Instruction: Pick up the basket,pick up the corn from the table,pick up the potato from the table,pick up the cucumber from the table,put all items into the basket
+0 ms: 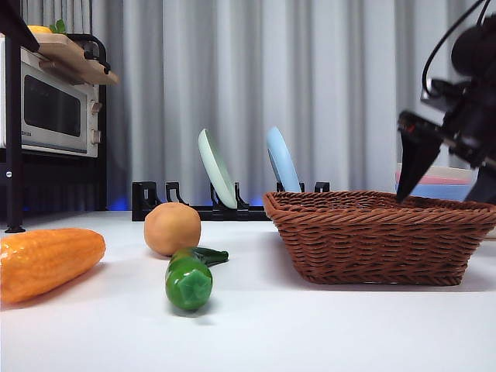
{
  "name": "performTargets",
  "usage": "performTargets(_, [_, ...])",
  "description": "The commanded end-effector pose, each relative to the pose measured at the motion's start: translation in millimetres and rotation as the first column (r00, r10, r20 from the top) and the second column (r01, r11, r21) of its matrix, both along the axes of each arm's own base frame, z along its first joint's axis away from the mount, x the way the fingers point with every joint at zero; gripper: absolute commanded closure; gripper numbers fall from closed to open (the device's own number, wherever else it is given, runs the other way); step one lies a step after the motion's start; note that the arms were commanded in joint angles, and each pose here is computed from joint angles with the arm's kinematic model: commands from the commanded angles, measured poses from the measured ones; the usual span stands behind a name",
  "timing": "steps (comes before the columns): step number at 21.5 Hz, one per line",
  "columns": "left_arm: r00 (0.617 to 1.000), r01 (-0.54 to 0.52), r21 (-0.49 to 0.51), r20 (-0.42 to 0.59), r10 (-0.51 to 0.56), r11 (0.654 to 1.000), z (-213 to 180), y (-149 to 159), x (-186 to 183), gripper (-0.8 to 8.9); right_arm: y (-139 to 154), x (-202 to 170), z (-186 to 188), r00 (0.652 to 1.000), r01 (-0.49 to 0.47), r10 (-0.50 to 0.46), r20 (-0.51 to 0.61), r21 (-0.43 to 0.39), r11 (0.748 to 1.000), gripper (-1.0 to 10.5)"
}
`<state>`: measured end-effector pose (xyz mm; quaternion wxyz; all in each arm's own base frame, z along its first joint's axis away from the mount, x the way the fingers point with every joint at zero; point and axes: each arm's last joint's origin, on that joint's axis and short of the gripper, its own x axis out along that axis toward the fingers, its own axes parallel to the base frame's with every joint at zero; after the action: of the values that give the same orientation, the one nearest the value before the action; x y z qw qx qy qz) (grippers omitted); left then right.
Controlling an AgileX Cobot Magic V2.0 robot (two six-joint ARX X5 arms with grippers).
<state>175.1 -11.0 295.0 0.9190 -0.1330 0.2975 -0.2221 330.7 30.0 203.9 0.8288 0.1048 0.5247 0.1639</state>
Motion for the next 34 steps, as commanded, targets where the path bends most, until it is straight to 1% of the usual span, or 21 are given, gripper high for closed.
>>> performTargets(1, [1.000, 0.004, 0.006, 0.009, -0.004, 1.000, 1.3, -0.4, 0.1, 4.65, 0.6, 4.4, -10.4, 1.000, -0.009, 0.009, -0.019, -0.002, 1.000, 6.0])
performTargets(4, [1.000, 0.004, 0.006, 0.009, -0.004, 1.000, 1.3, -0.4, 0.1, 4.68, 0.8, 7.6, -14.9, 1.000, -0.009, 0.009, -0.016, -0.002, 1.000, 9.0])
performTargets(5, [1.000, 0.004, 0.006, 0.008, -0.004, 1.000, 1.1, -0.3, 0.3, 4.68, 0.8, 7.9, -14.8, 1.000, -0.009, 0.009, -0.013, -0.002, 1.000, 9.7])
performTargets(8, [1.000, 0.002, 0.004, -0.001, -0.002, 1.000, 0.1, -0.3, 1.2, 4.68, 0.8, 8.3, -13.8, 1.000, -0.006, 0.006, -0.011, 0.000, 1.000, 9.6])
performTargets(11, [0.999, 0.001, -0.022, -0.036, -0.002, 1.000, -3.2, -3.2, 6.2, 4.64, 0.8, 7.8, -0.9, 1.000, 0.011, -0.011, 0.023, 0.010, 1.000, 9.6])
performTargets(12, [0.999, 0.002, -0.035, -0.051, -0.004, 0.999, -5.0, -5.2, 9.8, 4.39, 0.6, 7.0, 7.6, 0.999, 0.021, -0.021, 0.046, 0.017, 1.000, 9.6])
performTargets(13, [0.998, 0.010, -0.047, -0.065, -0.013, 0.999, -7.5, -8.6, 14.7, 3.57, 0.5, 4.9, 17.7, 0.997, 0.022, -0.024, 0.077, 0.021, 1.000, 9.6])
performTargets(14, [0.996, 0.024, -0.056, -0.080, -0.029, 0.998, -10.3, -13.0, 20.0, 3.15, 0.3, 2.7, 28.0, 0.994, 0.022, -0.025, 0.109, 0.024, 0.999, 9.6])
performTargets(16, [0.991, 0.065, -0.065, -0.113, -0.072, 0.996, -16.2, -25.5, 33.3, 3.11, -0.2, -6.5, 49.3, 0.984, 0.021, -0.026, 0.177, 0.029, 0.999, 9.6])
performTargets(18, [0.986, 0.064, -0.033, -0.155, -0.068, 0.997, -22.8, -41.0, 48.8, 3.11, -0.7, -17.1, 69.2, 0.971, 0.027, -0.036, 0.237, 0.041, 0.999, 9.6])
performTargets(23, [0.970, 0.055, 0.110, -0.242, -0.027, 0.992, -35.6, -90.7, 91.5, 3.11, -2.5, -46.4, 111.5, 0.927, 0.029, -0.050, 0.371, 0.062, 0.998, 9.6])
performTargets(26, [0.949, 0.075, 0.144, -0.314, -0.026, 0.987, -48.5, -117.5, 119.5, 3.11, -3.5, -61.5, 129.2, 0.900, 0.026, -0.053, 0.433, 0.068, 0.997, 9.6])
performTargets(28, [0.936, 0.056, 0.186, -0.352, 0.013, 0.981, -60.2, -130.9, 134.8, 3.11, -3.9, -68.7, 136.6, 0.887, 0.025, -0.054, 0.459, 0.070, 0.997, 9.6])
performTargets(30, [0.925, 0.040, 0.230, -0.376, 0.050, 0.972, -72.9, -140.2, 146.9, 3.11, -4.3, -72.9, 140.1, 0.882, 0.025, -0.055, 0.468, 0.071, 0.997, 9.6])
performTargets(34, [0.900, 0.046, 0.254, -0.431, 0.071, 0.966, -99.8, -145.6, 158.2, 3.11, -4.2, -73.8, 140.8, 0.882, 0.024, -0.055, 0.469, 0.071, 0.997, 9.6])
